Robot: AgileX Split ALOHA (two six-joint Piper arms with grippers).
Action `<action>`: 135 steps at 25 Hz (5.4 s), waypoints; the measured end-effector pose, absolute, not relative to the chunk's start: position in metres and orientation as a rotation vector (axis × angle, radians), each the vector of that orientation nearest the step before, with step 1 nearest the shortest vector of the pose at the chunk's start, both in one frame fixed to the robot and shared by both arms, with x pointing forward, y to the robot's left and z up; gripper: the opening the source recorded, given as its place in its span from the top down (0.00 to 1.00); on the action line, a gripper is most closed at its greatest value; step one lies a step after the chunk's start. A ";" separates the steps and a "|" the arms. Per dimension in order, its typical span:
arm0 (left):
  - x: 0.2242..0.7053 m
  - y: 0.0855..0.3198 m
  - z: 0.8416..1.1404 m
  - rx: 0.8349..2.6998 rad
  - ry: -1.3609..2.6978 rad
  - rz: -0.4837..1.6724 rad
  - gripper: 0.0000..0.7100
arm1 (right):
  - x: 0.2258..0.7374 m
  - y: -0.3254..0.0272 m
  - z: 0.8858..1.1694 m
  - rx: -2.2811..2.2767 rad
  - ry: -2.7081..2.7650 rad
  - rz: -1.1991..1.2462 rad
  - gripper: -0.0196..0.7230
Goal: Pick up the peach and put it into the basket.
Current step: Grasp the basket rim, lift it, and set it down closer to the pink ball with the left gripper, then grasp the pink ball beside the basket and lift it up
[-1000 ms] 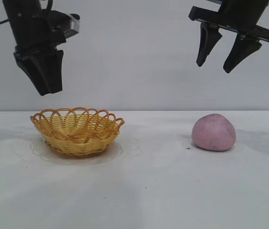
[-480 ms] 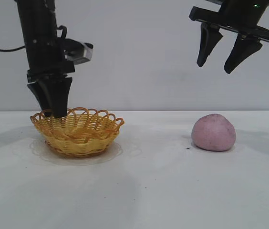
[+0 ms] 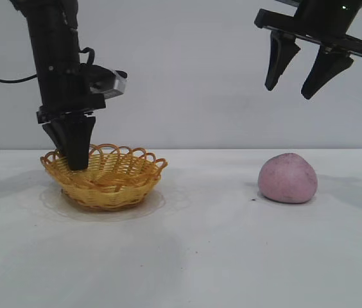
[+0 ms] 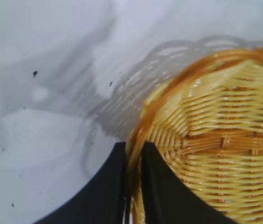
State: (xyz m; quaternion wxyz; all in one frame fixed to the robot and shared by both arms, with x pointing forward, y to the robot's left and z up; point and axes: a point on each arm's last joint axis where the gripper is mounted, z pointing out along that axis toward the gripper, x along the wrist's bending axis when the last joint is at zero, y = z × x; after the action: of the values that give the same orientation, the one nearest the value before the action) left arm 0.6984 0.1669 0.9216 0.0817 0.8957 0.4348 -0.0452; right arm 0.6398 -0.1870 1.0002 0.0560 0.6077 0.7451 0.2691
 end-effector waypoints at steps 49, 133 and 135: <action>0.604 0.154 0.913 1.631 1.959 -0.373 1.00 | 0.641 -0.187 1.001 1.840 2.245 0.831 0.37; 0.261 0.298 1.059 1.766 1.665 0.732 0.55 | 0.632 -0.187 0.997 1.879 2.346 0.746 0.37; 0.252 0.298 1.056 1.710 1.612 0.792 0.55 | 0.631 -0.187 0.997 1.883 2.353 0.740 0.37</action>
State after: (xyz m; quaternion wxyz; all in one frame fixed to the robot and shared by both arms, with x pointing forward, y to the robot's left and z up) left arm 0.2520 0.2983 1.0556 0.3249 0.6523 0.6146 0.3020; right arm 0.6314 -0.1865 0.9969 0.0195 0.6066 0.7582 0.2383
